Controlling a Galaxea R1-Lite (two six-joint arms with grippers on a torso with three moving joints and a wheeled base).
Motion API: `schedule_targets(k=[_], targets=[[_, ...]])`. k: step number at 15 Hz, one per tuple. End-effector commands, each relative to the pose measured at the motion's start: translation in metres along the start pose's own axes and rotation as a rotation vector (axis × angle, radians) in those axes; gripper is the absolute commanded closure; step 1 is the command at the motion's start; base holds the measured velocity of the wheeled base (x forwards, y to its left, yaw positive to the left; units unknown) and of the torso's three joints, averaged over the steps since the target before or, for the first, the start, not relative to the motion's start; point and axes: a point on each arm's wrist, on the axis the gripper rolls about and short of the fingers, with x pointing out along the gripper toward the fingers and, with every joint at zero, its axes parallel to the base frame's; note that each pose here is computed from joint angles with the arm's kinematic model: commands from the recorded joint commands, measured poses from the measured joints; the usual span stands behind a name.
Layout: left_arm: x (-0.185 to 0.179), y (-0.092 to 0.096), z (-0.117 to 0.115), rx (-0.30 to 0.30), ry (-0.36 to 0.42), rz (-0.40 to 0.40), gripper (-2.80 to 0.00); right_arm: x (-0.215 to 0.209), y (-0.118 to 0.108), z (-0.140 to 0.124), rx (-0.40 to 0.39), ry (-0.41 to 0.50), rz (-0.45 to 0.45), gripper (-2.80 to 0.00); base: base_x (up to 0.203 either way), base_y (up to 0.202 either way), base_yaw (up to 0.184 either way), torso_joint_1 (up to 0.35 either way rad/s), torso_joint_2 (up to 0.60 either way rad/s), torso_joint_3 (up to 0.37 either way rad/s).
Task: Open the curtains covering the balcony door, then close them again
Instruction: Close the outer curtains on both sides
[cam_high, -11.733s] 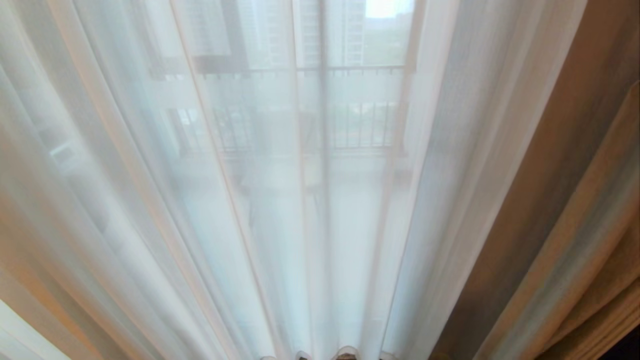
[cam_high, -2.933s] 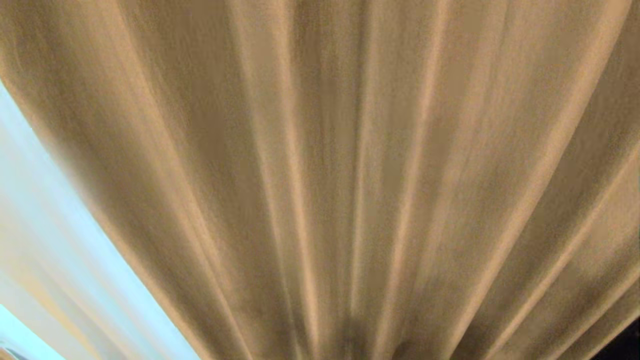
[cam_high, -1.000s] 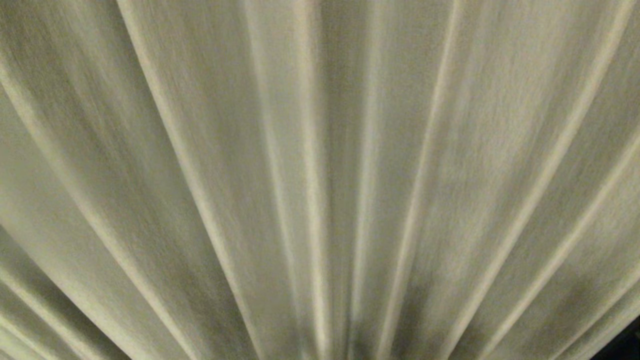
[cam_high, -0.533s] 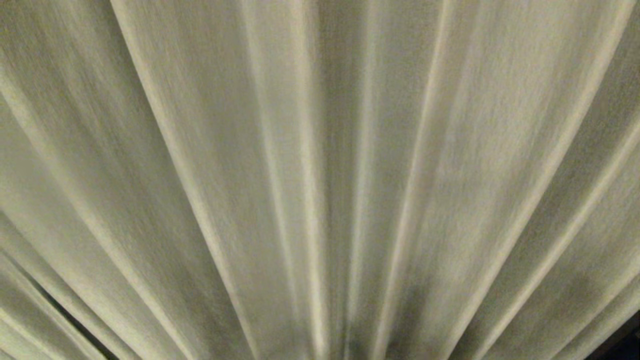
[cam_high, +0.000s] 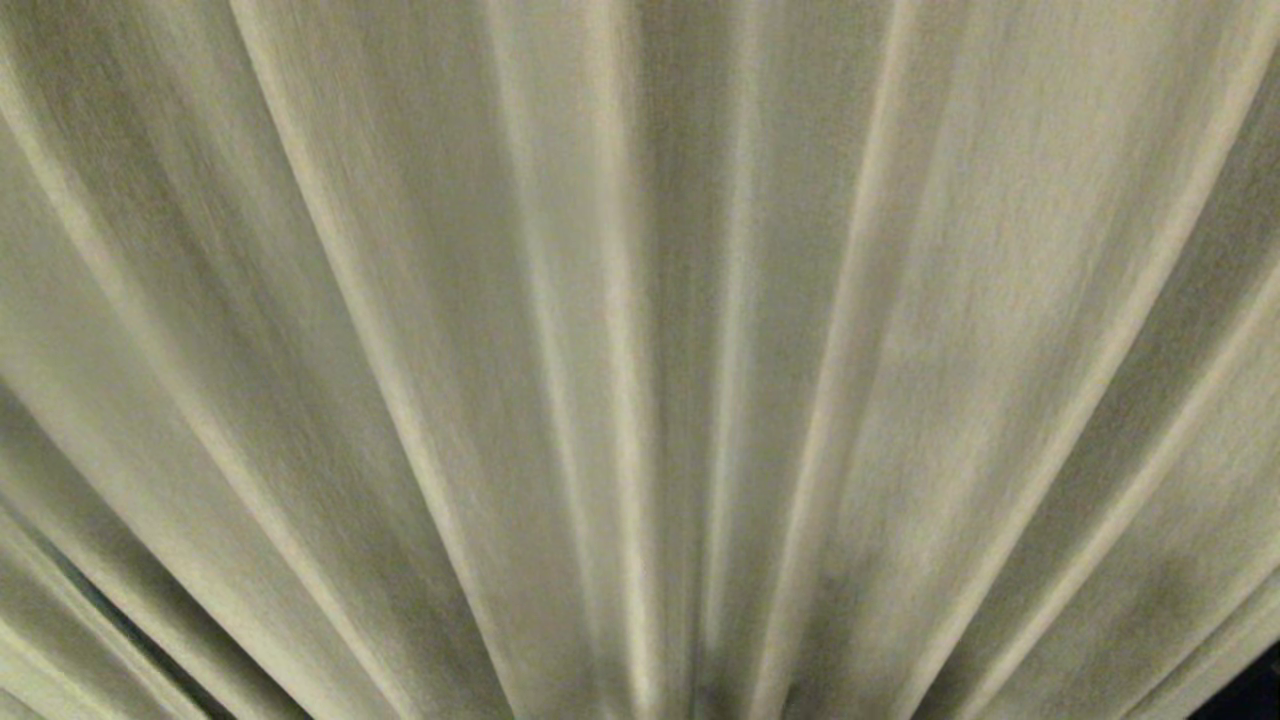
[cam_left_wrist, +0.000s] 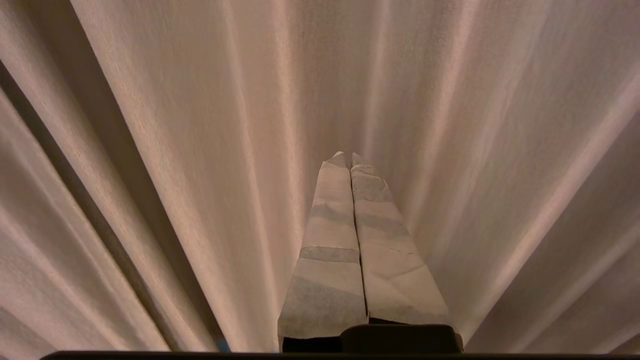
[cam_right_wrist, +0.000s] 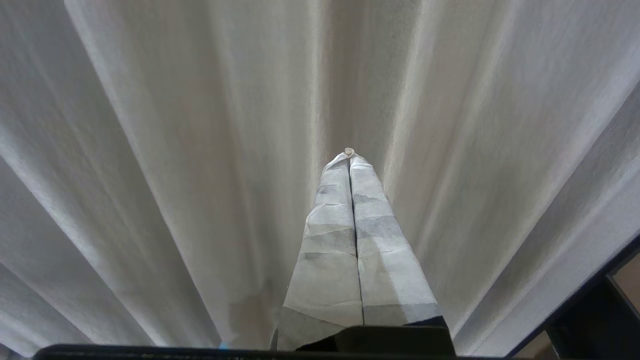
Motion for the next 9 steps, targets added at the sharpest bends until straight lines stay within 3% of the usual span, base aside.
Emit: schedule_targets(k=[1,4,9], targets=[[0.0,0.0,0.0001,-0.001,-0.002,0.001,0.0,0.0,0.0,0.0001,-0.001,-0.001,0.001,0.0,0.0,0.0,0.0,0.0,0.0,0.0],[0.0,0.0,0.0001,-0.002,-0.002,0.001,0.0,0.0,0.0,0.0001,-0.001,-0.001,0.001,0.0,0.0,0.03,-0.001,0.001,0.0,0.001],[0.0,0.0,0.0001,-0.002,-0.002,0.002,0.0,0.0,0.0,0.0001,-0.001,-0.001,0.001,0.0,0.0,0.159,0.0,-0.003,0.0,0.005]])
